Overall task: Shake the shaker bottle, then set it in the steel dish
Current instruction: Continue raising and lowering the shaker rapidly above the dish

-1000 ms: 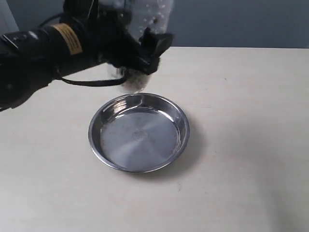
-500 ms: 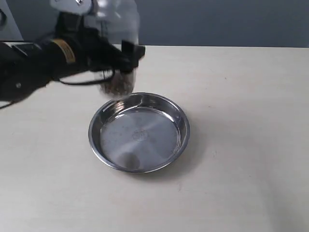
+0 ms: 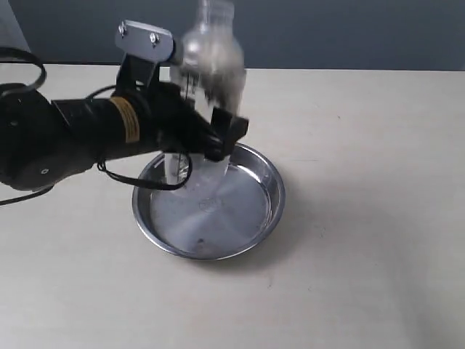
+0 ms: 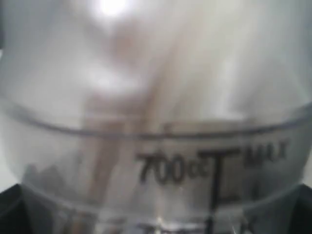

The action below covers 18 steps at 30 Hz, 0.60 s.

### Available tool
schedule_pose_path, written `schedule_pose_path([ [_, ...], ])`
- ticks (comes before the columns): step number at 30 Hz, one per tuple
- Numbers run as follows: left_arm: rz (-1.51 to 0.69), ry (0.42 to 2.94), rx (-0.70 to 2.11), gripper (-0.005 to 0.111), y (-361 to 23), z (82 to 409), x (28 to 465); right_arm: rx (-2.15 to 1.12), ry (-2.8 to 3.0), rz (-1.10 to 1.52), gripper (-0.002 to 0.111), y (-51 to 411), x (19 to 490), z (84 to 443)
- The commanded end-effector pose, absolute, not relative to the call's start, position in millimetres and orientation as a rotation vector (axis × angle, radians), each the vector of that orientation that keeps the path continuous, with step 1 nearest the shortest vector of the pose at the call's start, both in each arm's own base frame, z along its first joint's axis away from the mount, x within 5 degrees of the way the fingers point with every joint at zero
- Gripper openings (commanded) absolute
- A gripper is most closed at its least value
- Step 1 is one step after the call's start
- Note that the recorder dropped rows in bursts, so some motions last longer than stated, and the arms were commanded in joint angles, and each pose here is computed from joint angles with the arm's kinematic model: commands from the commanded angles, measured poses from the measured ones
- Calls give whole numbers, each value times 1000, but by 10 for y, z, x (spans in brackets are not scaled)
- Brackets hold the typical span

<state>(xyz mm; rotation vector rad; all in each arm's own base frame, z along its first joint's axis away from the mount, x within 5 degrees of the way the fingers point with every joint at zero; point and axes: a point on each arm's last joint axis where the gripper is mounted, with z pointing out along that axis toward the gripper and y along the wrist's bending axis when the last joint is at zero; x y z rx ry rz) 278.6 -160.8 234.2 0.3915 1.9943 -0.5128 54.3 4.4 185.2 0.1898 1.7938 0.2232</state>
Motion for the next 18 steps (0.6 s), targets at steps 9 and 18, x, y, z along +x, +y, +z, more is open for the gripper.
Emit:
schedule_pose_path([
  [9, -604, 1792, 401, 0, -1725, 2853, 2728, 201, 1779, 234, -1, 45, 543, 1860],
  [18, -528, 2015, 432, 0, -1712, 2258, 2708, 202, 1779, 236, -1, 45, 543, 1860],
])
